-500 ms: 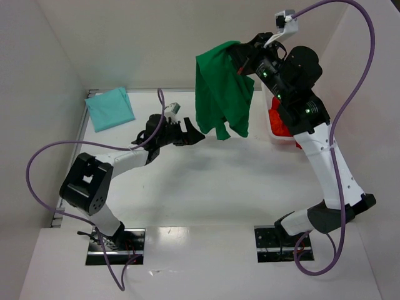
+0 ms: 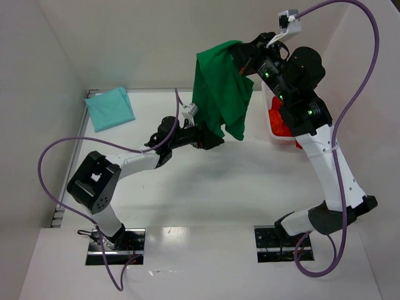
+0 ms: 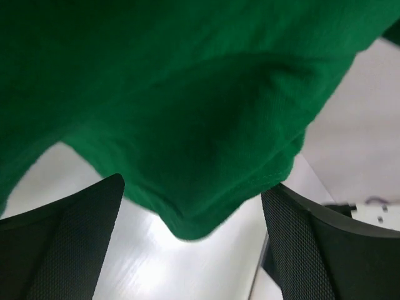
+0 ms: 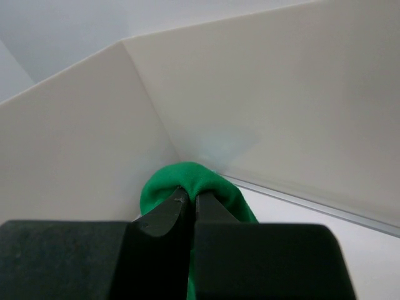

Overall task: Fold and stack the t-shirts
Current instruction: Move the tshirt to the center of the board

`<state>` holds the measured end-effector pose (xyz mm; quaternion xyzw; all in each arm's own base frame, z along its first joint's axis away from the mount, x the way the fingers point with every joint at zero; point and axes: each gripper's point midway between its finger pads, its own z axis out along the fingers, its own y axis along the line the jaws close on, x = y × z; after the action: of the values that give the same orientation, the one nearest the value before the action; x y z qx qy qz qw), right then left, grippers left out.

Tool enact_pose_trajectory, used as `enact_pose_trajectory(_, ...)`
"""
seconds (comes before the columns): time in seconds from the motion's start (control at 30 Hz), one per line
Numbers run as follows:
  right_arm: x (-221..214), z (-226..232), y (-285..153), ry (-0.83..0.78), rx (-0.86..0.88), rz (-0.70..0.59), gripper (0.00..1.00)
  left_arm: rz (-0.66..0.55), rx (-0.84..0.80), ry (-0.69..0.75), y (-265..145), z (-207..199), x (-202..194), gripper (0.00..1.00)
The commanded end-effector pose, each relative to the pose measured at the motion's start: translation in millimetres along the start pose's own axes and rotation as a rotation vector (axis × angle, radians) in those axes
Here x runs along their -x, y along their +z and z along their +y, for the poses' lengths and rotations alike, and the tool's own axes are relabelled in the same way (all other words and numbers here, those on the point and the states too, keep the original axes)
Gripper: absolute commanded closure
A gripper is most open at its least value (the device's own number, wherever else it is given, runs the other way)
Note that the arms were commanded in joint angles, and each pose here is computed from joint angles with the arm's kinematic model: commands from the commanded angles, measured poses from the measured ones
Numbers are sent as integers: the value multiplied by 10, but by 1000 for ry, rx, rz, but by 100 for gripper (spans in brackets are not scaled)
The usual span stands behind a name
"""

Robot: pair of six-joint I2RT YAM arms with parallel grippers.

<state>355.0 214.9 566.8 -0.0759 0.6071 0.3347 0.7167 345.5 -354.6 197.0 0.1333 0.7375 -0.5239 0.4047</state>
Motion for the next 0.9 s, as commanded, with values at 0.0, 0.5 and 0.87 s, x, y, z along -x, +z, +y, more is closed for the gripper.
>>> enact_pose_trajectory(0.0, 452, 141, -204, -13, 29, -122, 100, -203, 18, 42, 13, -98, 453, 8)
enact_pose_trajectory(0.5, 416, -86, -282, -16, -87, -143, 100, -371, 313, 106, -540, -129, 982, 100)
enact_pose_trajectory(0.87, -100, -1094, -276, 22, -404, -59, 100, -564, 608, 434, -2076, -653, 2143, 100)
